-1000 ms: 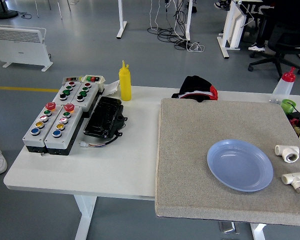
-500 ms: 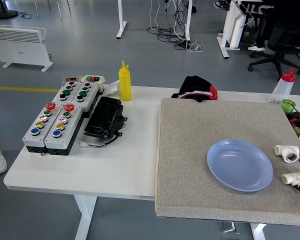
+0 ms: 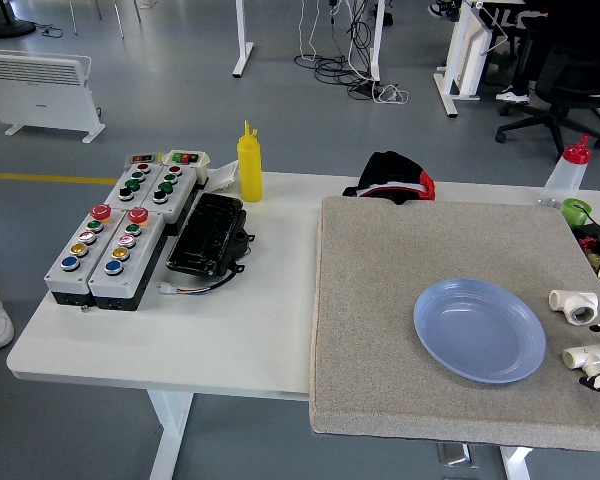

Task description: Pick pipe place plate twice

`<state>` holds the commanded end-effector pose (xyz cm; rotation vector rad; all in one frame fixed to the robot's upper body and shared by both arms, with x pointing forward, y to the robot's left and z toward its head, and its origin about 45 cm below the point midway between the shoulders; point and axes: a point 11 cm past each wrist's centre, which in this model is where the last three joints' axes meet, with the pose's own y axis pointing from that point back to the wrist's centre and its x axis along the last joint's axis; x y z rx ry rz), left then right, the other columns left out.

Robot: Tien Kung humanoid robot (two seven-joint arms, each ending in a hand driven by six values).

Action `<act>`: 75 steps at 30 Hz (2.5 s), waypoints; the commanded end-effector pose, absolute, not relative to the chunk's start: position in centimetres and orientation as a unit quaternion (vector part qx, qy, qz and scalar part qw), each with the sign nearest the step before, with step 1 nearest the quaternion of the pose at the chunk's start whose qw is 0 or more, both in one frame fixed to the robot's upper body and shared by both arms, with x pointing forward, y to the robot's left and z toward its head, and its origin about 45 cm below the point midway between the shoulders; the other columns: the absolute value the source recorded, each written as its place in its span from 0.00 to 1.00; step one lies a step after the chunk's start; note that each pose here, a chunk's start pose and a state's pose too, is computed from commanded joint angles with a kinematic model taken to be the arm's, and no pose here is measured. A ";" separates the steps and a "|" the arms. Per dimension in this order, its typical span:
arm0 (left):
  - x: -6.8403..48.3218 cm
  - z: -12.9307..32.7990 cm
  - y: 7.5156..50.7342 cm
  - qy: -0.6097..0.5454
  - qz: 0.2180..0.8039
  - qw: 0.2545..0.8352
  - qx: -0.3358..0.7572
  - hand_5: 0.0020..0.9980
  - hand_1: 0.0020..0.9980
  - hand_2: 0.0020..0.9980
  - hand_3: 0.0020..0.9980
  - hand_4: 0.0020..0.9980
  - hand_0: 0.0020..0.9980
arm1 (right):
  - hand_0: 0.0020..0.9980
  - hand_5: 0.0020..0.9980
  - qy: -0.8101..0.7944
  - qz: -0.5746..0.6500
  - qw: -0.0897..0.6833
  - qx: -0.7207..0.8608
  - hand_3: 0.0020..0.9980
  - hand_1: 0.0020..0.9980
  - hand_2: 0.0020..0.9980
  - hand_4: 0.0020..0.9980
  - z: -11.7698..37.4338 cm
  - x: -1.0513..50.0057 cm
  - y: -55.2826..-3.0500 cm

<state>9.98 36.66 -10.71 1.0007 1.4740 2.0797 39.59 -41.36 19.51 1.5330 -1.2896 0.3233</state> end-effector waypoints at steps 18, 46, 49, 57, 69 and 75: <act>10.1 -10.7 36.6 0.527 0.745 0.201 0.357 1.00 0.68 0.71 0.58 0.47 0.62 | 0.75 0.33 -0.531 0.162 0.554 0.620 0.68 0.70 0.65 0.75 18.7 39.9 -41.6; 9.8 -10.7 36.7 0.527 0.744 0.198 0.359 1.00 0.68 0.71 0.58 0.47 0.62 | 0.32 0.19 -0.561 0.221 0.494 0.626 0.55 0.41 0.47 0.53 21.1 40.8 -40.2; 9.8 -10.7 36.7 0.528 0.745 0.198 0.358 1.00 0.68 0.71 0.58 0.47 0.62 | 0.32 0.19 -0.565 0.230 0.484 0.628 0.55 0.41 0.47 0.53 21.7 41.0 -39.9; 10.0 -10.7 36.6 0.528 0.745 0.199 0.356 1.00 0.68 0.71 0.59 0.46 0.62 | 0.32 0.20 -0.569 0.269 0.437 0.643 0.54 0.41 0.47 0.51 24.1 41.7 -37.1; 10.1 -10.7 36.6 0.528 0.745 0.200 0.355 1.00 0.68 0.71 0.58 0.47 0.62 | 0.40 0.19 -0.537 0.305 0.398 0.679 0.55 0.46 0.48 0.50 25.7 42.1 -32.0; 10.1 -10.7 36.6 0.528 0.746 0.199 0.355 1.00 0.68 0.71 0.58 0.46 0.62 | 0.63 0.21 -0.472 0.311 0.418 0.711 0.59 0.62 0.57 0.52 24.7 42.4 -28.3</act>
